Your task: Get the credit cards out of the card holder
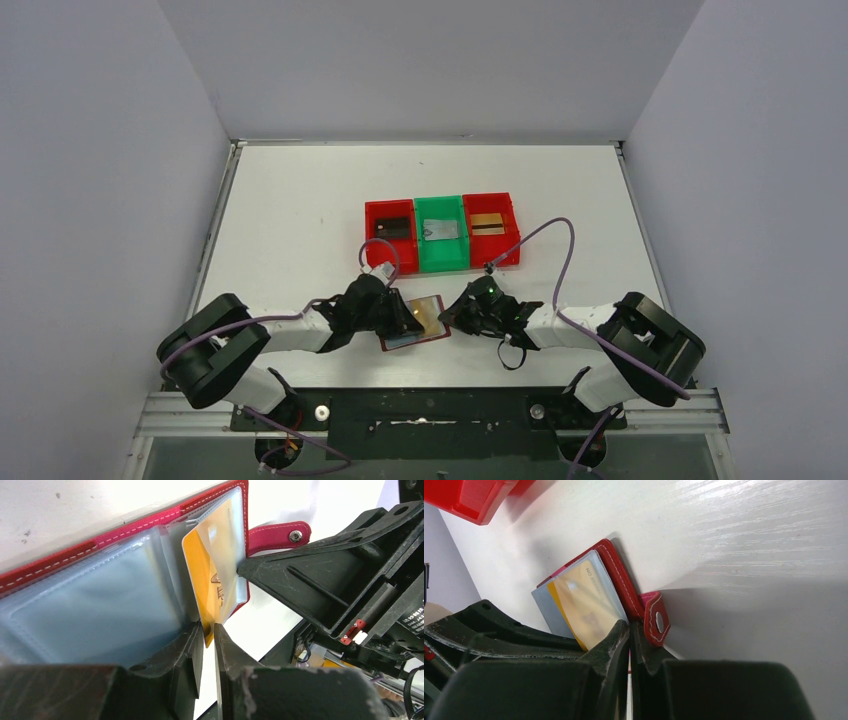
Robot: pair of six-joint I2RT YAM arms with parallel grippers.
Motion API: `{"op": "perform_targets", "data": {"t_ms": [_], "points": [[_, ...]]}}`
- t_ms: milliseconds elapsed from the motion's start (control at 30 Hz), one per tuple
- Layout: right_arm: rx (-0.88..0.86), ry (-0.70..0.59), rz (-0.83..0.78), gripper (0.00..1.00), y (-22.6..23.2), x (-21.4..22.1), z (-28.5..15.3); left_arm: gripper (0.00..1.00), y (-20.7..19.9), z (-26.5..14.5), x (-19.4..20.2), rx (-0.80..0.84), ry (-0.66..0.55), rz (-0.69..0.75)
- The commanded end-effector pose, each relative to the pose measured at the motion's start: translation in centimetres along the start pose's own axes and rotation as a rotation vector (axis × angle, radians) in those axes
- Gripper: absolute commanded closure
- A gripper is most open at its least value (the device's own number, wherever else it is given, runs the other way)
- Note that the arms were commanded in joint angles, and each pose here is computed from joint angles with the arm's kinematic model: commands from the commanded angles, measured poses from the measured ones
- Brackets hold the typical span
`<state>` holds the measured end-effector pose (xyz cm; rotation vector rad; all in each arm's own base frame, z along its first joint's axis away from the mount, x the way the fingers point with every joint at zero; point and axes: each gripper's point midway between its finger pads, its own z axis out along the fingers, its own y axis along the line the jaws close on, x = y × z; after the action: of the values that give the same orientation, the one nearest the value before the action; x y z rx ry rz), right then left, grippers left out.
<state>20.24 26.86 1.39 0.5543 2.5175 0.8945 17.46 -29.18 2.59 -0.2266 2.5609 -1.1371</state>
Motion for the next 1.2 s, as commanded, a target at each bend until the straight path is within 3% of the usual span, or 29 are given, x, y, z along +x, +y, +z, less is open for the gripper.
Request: {"op": "perform_targets", "data": {"t_ms": [0, 200, 400, 1167], "points": [[0.232, 0.015, -0.044, 1.0, -6.8, 1.1, -0.2, 0.86, -2.9, -0.5, -1.4, 0.081, -0.023, 0.032], [0.231, 0.02, -0.046, 1.0, -6.7, 1.2, -0.1, 0.86, -2.7, -0.4, -1.9, 0.077, -0.033, 0.024], [0.236, 0.019, -0.045, 1.0, -6.8, 1.2, -0.1, 1.0, -2.3, -0.6, -1.9, 0.065, -0.033, 0.021], [0.242, -0.017, -0.05, 1.0, -6.5, 0.6, -0.9, 1.0, 0.9, -2.7, -1.3, -0.1, -0.008, 0.05]]}}
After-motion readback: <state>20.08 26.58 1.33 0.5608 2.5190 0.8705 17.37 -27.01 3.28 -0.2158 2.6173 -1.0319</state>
